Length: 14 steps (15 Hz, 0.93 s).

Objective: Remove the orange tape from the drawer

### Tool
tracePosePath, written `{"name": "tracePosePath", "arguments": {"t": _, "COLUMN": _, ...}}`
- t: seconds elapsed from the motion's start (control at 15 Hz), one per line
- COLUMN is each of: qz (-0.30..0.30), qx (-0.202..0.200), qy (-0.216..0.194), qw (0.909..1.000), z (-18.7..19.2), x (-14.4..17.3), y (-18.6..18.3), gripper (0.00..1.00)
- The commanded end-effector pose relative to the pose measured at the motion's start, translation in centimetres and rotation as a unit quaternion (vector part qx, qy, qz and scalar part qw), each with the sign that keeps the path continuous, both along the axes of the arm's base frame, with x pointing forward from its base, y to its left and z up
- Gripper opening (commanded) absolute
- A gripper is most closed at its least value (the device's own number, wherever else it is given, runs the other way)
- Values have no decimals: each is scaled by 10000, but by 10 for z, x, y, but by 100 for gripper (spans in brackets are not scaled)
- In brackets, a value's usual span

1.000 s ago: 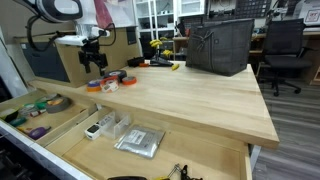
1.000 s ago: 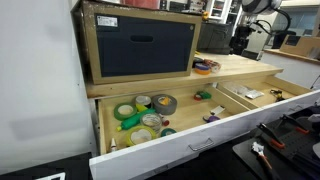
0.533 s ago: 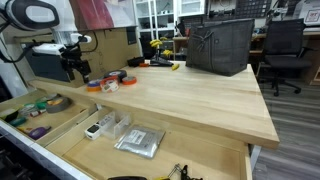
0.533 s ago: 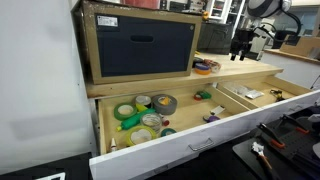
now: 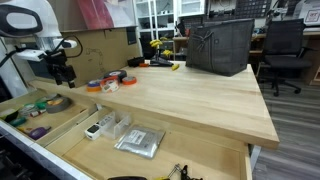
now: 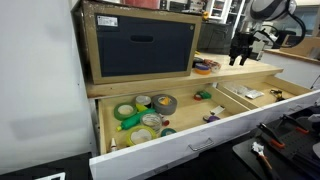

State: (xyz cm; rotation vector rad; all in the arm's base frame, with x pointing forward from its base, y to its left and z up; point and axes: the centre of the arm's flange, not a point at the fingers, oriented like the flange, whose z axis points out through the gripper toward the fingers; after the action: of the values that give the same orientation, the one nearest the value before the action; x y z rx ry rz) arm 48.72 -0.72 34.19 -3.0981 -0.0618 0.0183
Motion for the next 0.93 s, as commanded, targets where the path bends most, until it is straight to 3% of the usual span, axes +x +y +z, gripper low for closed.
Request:
{"name": "tracePosePath", "arguments": {"t": 0.0, "qz": -523, "qx": -227, "qy": -138, "qw": 9983, "z": 15, "x": -23, "y": 28, "gripper": 100}}
{"name": "tracePosePath", "arguments": {"t": 0.4, "qz": -1062, "qx": -530, "qy": -63, "qw": 9929, "z": 62, "x": -39, "y": 44, "gripper": 100}}
{"name": "tracePosePath", "arguments": {"t": 0.87, "qz": -1022, "qx": -504, "qy": 134, "qw": 9934, "z": 146, "x": -58, "y": 46, "gripper": 100}}
